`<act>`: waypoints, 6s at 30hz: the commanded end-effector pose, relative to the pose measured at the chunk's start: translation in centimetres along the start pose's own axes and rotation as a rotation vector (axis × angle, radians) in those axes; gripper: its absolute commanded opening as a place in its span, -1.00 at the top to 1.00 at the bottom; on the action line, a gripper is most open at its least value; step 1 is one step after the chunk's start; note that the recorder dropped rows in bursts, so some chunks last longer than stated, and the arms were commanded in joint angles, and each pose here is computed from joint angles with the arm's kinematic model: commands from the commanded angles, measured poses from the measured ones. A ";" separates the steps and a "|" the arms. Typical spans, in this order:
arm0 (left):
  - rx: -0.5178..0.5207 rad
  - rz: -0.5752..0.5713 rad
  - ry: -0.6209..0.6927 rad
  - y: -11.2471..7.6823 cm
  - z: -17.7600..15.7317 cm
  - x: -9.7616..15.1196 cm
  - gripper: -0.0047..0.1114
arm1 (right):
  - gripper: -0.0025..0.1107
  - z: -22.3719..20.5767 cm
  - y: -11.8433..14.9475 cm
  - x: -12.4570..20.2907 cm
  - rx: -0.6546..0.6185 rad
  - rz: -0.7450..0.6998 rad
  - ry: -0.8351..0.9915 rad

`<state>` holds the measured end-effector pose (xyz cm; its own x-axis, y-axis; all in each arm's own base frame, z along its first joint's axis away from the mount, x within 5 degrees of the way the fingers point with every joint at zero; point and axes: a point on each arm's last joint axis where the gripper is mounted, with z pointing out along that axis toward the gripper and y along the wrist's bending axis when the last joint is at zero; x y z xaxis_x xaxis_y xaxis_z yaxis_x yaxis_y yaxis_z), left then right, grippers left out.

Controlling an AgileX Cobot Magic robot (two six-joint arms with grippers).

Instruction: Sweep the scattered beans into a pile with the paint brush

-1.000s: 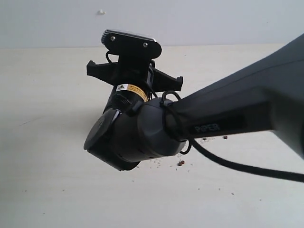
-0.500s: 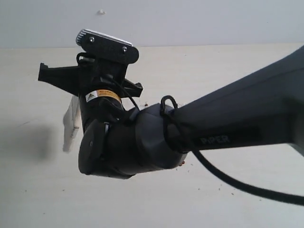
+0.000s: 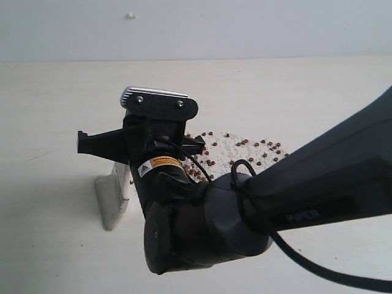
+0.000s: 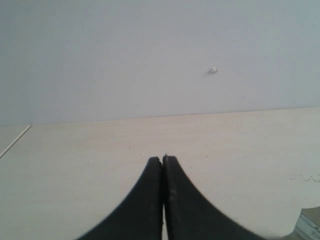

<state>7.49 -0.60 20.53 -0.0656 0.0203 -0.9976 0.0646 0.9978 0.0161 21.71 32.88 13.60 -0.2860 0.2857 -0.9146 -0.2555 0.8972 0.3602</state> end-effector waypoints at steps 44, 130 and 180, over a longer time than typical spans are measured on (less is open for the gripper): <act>-0.005 0.001 0.001 0.0 0.0 0.1 0.92 | 0.96 -0.7 -2.2 -9.5 0.133 -0.096 -0.259; -0.005 0.001 0.001 0.0 0.0 0.1 0.92 | 0.96 2.6 -8.0 -5.7 0.062 -0.149 -0.005; -0.005 0.001 0.001 0.0 0.0 0.1 0.92 | 0.96 -10.0 -16.1 -11.1 0.298 -0.347 -0.230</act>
<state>7.49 -0.60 20.53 -0.0655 0.0222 -0.9976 0.0648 0.9977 0.0179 19.94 13.07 20.03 -0.0157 0.0085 -0.9998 -0.0578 0.9983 0.0094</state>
